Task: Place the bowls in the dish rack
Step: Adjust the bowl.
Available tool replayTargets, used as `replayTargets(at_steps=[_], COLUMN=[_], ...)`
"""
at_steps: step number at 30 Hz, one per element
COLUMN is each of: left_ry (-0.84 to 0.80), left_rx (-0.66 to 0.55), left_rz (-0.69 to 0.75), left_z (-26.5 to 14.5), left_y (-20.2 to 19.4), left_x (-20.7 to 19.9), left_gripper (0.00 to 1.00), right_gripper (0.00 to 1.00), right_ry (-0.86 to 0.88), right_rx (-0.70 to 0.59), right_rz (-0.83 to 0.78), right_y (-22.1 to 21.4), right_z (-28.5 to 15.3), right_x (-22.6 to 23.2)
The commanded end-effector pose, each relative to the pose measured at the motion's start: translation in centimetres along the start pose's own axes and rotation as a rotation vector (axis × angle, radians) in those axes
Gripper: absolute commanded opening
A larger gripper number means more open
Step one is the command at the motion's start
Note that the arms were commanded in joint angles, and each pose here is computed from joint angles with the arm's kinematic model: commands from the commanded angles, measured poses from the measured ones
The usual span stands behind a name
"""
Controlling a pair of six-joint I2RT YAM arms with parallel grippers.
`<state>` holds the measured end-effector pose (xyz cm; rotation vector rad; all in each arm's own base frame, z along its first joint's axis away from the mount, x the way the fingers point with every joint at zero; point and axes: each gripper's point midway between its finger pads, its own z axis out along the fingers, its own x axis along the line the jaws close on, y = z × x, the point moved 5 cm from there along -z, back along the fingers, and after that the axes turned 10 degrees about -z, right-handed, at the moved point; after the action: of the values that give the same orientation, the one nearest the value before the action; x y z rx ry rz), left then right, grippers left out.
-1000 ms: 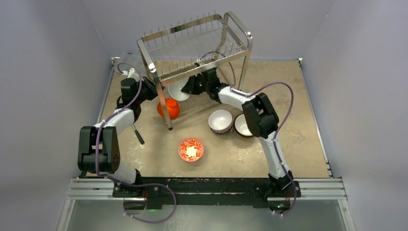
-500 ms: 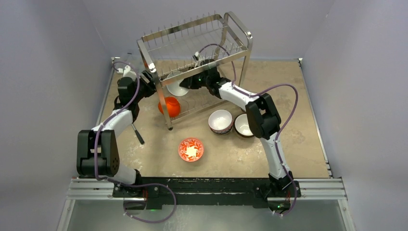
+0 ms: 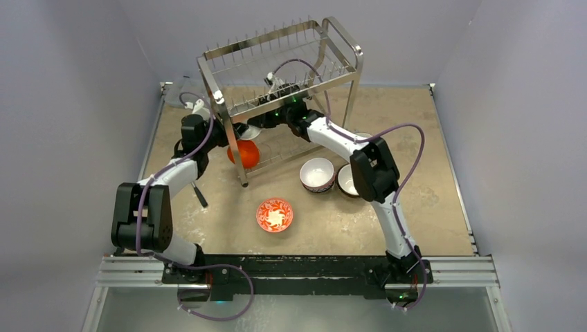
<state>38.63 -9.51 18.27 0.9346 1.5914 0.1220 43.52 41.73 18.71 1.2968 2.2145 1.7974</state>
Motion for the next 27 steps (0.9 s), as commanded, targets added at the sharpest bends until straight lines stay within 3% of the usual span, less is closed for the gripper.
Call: replayTargets(at_steps=[1, 4, 6, 8, 12, 15, 20, 27], left_ry=[0.045, 0.067, 0.067, 0.063, -0.012, -0.089, -0.214, -0.307], left_rx=[-0.026, -0.061, -0.073, -0.075, -0.062, -0.054, -0.045, -0.022], left_rz=[0.029, 0.021, 0.013, -0.008, -0.047, -0.045, -0.034, -0.002], left_z=[0.5, 0.0, -0.1, -0.2, -0.3, -0.6, -1.3, -1.7], left_y=[0.9, 1.4, 1.6, 1.9, 2.1, 2.3, 2.5, 2.2], left_x=[0.1, -0.1, -0.3, -0.4, -1.0, -2.0, -3.9, -4.9], left_gripper=[0.42, 0.12, 0.00, 0.00, 0.00, 0.00, 0.00, 0.00], right_gripper=[0.16, 0.25, 0.32, 0.43, 0.73, 0.87, 0.97, 0.95], right_ry=[0.058, 0.065, 0.071, 0.080, 0.113, 0.142, 0.246, 0.458], right_rx=[-0.126, -0.105, -0.111, -0.127, -0.155, -0.158, -0.143, -0.137], right_rz=[-0.062, -0.066, -0.066, -0.055, -0.037, -0.024, -0.005, 0.024], right_y=[4.3, 3.9, 4.0, 4.0, 4.0, 3.7, 2.8, 2.0], right_z=[-0.6, -0.8, -1.1, -1.7, -3.2, -3.9, -4.4, -4.9], right_x=[2.8, 2.8, 2.6, 2.4, 2.5, 2.5, 3.1, 4.5])
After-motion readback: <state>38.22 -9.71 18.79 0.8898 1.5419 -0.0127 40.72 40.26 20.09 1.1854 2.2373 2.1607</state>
